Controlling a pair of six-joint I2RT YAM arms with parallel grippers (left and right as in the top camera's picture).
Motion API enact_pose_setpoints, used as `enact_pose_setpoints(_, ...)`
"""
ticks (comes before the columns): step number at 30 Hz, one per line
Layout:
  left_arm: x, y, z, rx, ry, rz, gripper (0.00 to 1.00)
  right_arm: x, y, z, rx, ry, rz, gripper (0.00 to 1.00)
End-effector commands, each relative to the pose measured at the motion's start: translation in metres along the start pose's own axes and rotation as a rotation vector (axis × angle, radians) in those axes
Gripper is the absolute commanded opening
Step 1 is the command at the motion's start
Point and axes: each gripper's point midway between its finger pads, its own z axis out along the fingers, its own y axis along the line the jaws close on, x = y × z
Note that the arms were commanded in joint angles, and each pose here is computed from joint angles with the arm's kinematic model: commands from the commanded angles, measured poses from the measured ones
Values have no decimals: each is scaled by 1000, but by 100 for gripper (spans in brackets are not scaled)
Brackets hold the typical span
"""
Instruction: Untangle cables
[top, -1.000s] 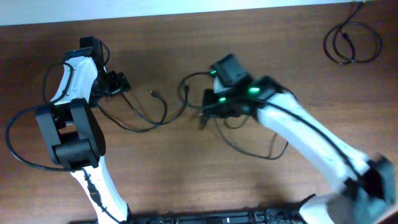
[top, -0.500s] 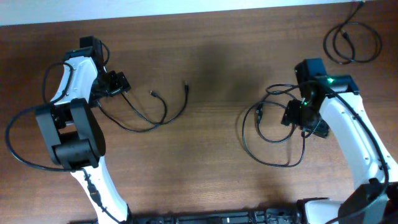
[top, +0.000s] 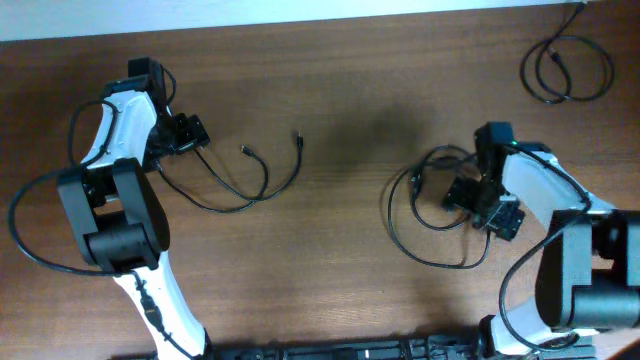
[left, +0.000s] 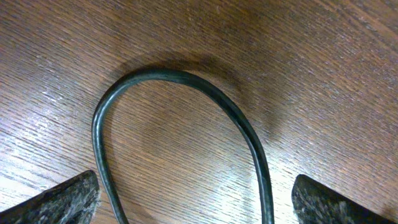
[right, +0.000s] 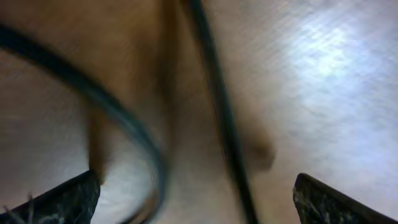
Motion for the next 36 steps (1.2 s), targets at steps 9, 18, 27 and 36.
enact_pose_setpoints(9, -8, -2, -21, 25, -49, -1, 99, 10, 19, 31, 64, 48, -81, 4)
enact_pose_setpoints(18, -8, -2, -21, 24, -47, -1, 99, -66, -20, -115, -32, -276, -61, 4)
enact_pose_setpoints(27, -7, -2, -21, 24, -45, -1, 99, -104, -174, -217, -19, -559, 370, 4)
enact_pose_setpoints(36, -2, -17, -22, 110, -16, 2, 99, -218, -235, -135, -206, -620, 394, 4)
